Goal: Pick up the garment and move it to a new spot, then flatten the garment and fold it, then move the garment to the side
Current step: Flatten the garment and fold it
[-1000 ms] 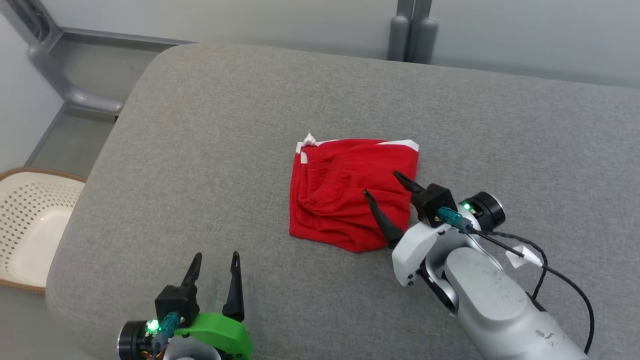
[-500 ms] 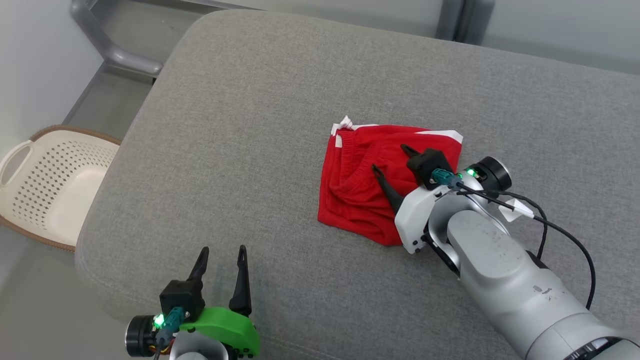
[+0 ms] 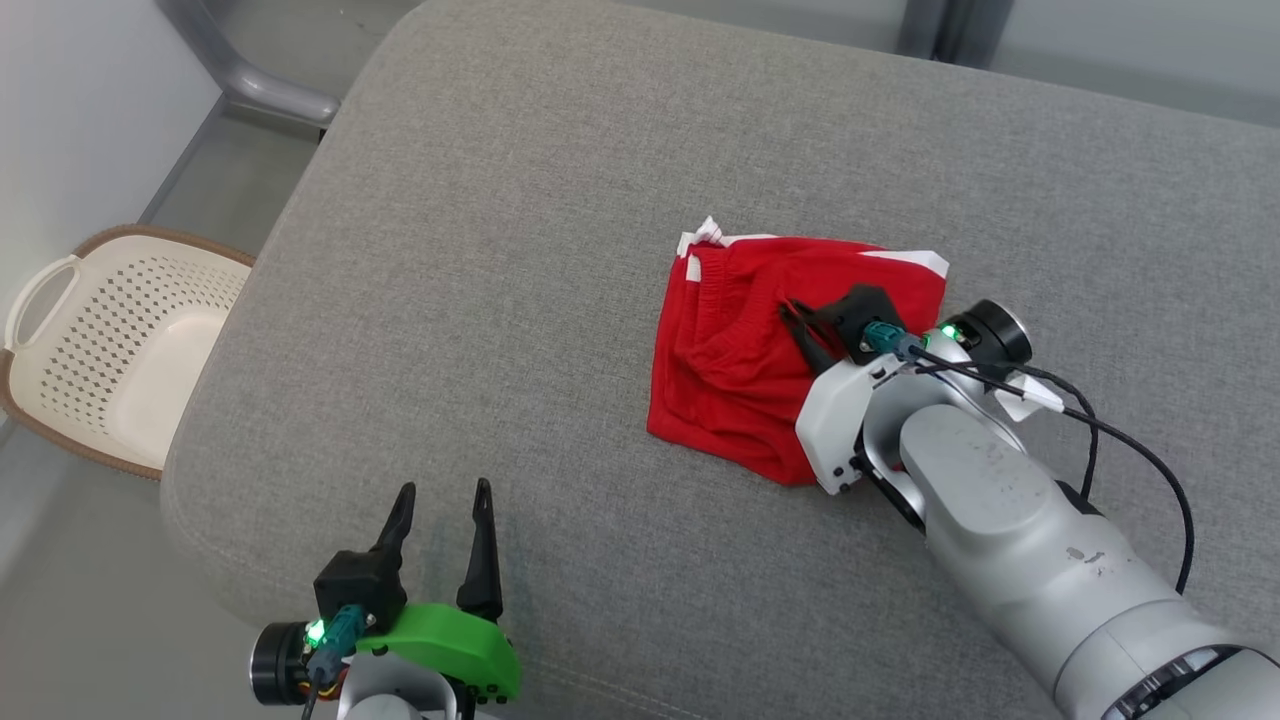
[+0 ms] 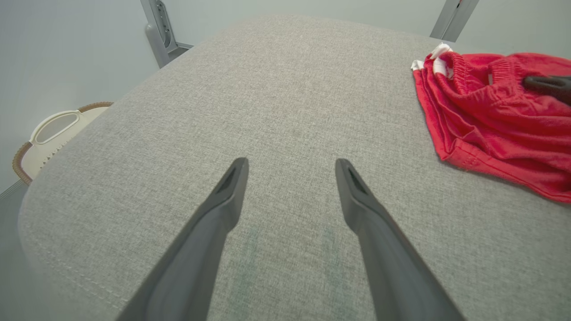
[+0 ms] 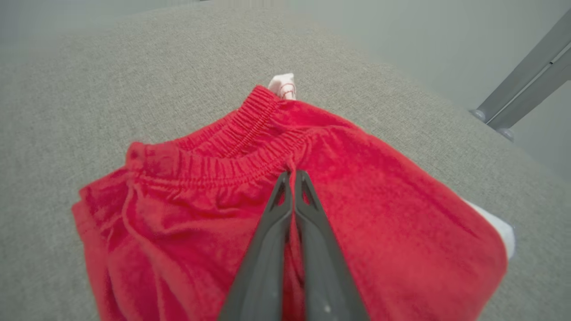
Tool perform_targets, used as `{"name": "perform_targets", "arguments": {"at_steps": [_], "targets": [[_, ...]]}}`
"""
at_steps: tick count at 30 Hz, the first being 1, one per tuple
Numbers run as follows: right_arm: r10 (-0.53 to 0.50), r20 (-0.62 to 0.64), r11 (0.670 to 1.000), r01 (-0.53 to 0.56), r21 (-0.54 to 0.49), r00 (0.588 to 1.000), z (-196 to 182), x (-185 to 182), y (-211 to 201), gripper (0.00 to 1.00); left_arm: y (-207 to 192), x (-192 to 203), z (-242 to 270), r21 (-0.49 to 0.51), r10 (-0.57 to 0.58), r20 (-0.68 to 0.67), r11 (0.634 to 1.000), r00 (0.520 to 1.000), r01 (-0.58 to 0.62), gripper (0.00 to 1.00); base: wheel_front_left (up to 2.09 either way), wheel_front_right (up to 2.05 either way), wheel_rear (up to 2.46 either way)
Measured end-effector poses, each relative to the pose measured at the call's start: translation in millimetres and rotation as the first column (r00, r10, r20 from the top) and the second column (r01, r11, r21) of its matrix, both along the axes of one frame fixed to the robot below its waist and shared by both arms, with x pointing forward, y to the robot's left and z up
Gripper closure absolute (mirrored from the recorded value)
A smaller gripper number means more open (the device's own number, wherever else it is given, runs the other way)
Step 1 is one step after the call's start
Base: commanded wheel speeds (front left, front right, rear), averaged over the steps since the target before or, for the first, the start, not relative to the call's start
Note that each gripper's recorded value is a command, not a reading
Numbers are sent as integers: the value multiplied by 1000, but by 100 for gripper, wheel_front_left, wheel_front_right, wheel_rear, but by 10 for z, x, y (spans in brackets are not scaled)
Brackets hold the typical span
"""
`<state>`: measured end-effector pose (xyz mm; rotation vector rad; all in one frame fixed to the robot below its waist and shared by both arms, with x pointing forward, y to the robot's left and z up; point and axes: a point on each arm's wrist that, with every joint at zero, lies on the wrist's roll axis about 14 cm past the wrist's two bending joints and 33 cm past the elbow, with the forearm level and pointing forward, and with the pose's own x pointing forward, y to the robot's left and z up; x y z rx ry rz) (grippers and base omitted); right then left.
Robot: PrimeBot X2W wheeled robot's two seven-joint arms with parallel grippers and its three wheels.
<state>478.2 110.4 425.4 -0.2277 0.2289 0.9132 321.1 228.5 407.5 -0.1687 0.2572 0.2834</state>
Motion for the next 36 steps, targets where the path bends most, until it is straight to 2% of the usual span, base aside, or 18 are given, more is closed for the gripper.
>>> {"name": "perform_targets", "arguments": {"at_steps": [8,14,19,23,24,26,27,36], "targets": [[66,83,993,-73,92,994,316,-16,287,100,27,-30,12,-2,14,1,1000,1000,-14,0,0,0,0],[100,97,985,-112,131,990,415,-63,459,100,80,-91,13,1,35,-3,999,999,-35,0,0,0,0],[108,82,985,-118,128,991,343,-73,515,100,104,-140,0,-7,53,-10,999,999,-53,0,0,0,0],[99,29,991,-101,92,995,112,-91,476,100,124,-156,-7,-6,63,-16,998,998,-64,0,0,0,0],[92,15,992,-93,83,996,54,-85,456,96,126,-159,-15,-5,64,-20,998,998,-64,0,0,0,0],[79,-4,994,-79,79,997,-10,-63,431,53,129,-158,-26,-5,66,-25,998,998,-66,0,0,0,0],[73,-12,994,-72,78,997,-37,-52,420,0,135,-154,-28,-4,68,-26,998,997,-68,0,0,0,0],[20,23,988,-23,154,1000,177,67,339,0,101,-63,-24,-6,52,-20,999,998,-52,0,0,0,0]]}}
